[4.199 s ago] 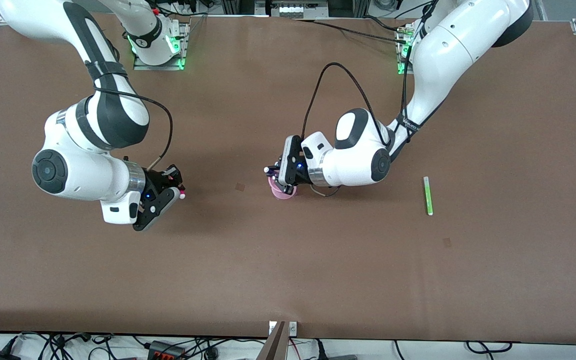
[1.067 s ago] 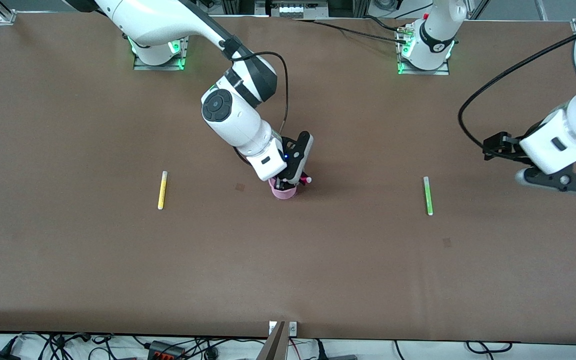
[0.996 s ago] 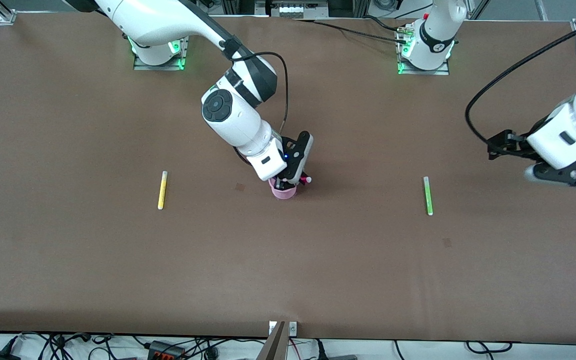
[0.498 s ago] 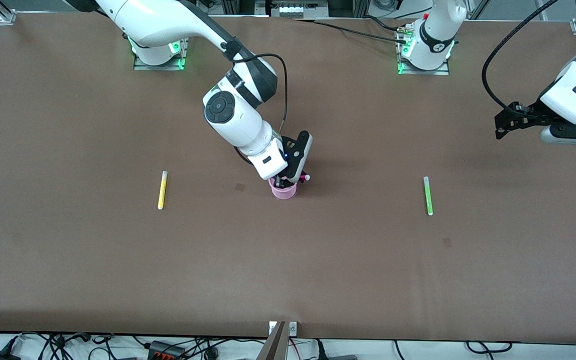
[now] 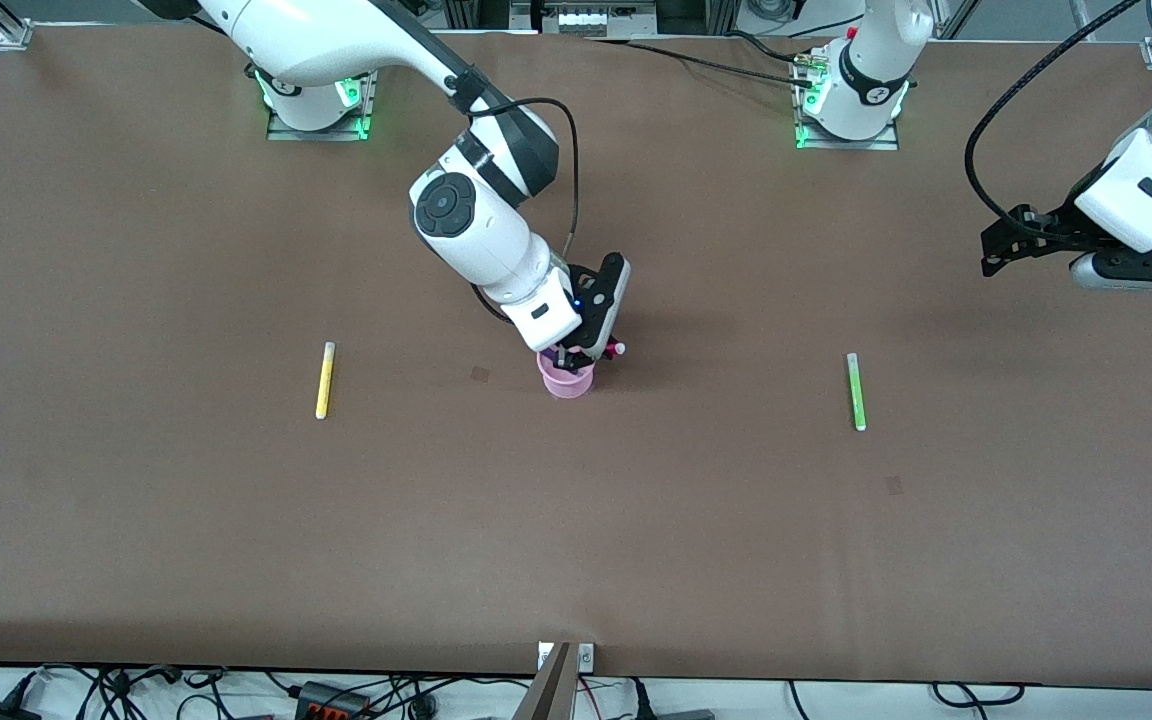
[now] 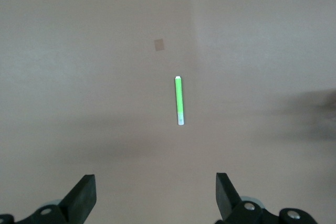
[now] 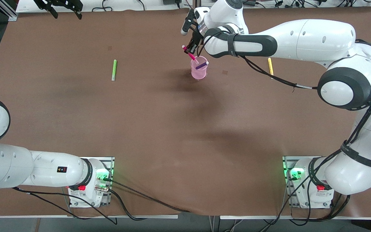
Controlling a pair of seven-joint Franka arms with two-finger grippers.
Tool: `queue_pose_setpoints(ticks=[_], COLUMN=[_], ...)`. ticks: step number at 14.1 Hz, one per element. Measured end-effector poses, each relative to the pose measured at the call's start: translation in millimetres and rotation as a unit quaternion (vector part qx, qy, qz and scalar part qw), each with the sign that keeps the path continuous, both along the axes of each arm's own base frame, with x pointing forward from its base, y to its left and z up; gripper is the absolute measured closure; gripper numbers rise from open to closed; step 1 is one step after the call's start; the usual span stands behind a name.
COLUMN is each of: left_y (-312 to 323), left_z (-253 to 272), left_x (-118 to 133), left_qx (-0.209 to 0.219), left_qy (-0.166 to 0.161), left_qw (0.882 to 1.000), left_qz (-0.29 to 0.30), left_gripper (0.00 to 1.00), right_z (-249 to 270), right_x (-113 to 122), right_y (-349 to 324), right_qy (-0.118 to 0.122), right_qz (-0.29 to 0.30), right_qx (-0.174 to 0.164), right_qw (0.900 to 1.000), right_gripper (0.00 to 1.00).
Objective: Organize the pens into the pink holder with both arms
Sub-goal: 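Lower the magenta marker into the pink cup with the right gripper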
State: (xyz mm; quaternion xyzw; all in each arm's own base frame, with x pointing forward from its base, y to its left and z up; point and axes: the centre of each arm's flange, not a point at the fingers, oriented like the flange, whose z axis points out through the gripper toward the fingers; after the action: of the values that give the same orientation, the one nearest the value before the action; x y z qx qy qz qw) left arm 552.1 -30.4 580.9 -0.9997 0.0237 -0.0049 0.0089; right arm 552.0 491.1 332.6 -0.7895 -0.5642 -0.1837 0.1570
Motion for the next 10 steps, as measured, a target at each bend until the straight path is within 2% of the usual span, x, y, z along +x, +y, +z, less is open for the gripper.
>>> queue_pose_setpoints(ticks=[4,10], left_y=[1.1,2.8], left_z=[-0.2,-1.3], left_x=[-0.3,-1.6], left_qx=[0.000,0.000], left_qy=[0.002,0.008], left_qw=[1.000,1.000], left_qz=[0.001,0.003], left_gripper=[0.00,0.00], right_z=[-12.3,-13.0], right_x=[-5.8,-4.0], right_y=[-1.8,-4.3], right_qy=[0.009,0.010], right_qz=[0.003,0.001], right_qx=[-0.008,-0.009], right_qw=[1.000,1.000], right_gripper=[0.82,0.82])
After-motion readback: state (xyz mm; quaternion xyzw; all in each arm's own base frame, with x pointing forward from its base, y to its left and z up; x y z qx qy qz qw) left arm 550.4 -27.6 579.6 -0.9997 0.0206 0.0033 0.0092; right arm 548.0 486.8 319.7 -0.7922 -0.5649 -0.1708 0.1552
